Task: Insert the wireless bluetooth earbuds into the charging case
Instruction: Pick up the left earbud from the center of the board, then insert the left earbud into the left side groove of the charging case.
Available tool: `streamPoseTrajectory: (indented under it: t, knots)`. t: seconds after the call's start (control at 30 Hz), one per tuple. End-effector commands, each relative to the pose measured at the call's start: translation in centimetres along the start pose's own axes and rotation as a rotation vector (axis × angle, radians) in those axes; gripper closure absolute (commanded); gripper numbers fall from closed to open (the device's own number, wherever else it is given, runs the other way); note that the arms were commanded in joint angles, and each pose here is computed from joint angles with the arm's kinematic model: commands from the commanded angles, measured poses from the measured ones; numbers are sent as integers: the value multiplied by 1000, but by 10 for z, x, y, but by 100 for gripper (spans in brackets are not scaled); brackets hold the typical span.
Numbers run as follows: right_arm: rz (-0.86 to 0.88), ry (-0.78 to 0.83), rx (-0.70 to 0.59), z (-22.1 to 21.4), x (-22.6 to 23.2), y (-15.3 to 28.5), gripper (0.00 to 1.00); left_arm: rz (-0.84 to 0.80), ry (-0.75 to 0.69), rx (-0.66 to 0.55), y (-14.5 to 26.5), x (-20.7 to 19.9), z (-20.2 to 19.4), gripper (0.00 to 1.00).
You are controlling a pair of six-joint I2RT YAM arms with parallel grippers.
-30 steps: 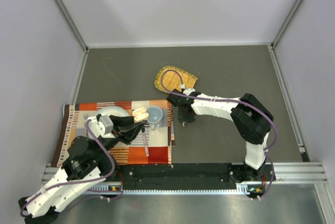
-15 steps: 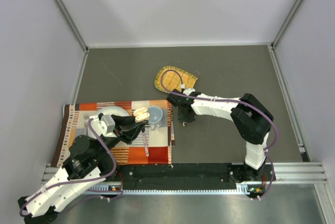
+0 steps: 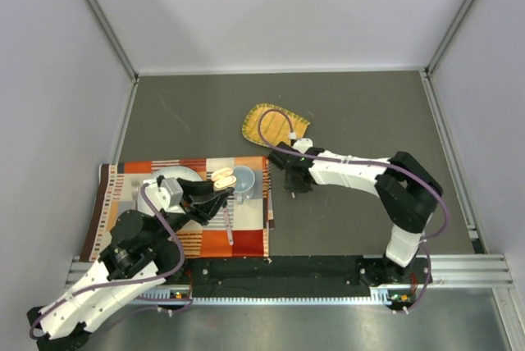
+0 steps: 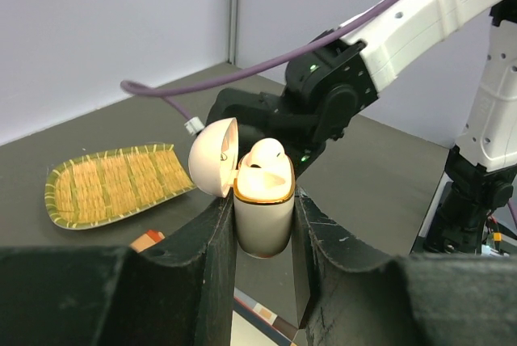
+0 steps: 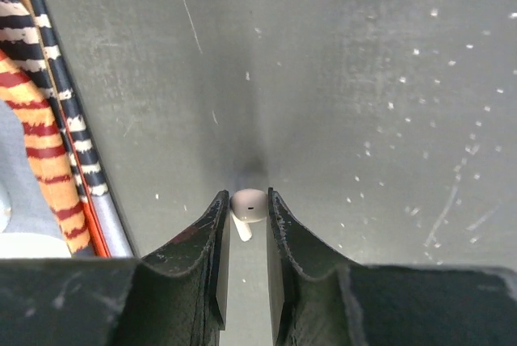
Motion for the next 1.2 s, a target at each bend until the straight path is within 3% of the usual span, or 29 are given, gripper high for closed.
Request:
streamPoseTrajectory:
  t: [0.0, 0.27, 0.53, 0.63, 0.97, 1.17]
  knots:
    - [54, -50, -181, 32, -9, 43, 100, -18, 24, -77, -6, -6, 19, 100]
    - [115, -150, -413, 48, -39, 102, 100, -44, 36, -52, -12, -11, 16, 100]
    - [309, -257, -815, 63, -56, 179, 100, -71, 70, -42, -20, -16, 15, 100]
    - [367, -262, -909, 65, -60, 198, 100, -82, 81, -49, -22, -18, 16, 100]
    - [505, -189, -1246, 71, -67, 268, 100, -93, 107, -45, -29, -20, 14, 100]
    - [597, -49, -1405, 62, -58, 290, 100, -99, 109, -38, -35, -21, 12, 100]
Point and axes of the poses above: each gripper's point midway between its finger pads, its own y axis back along the fingers, its own x axis along the line the jaws close on, z = x × y, the point moved 2 cm from there along y, back along the fingers, and after that the axes turned 13 degrees about y, right-handed, at the moved point
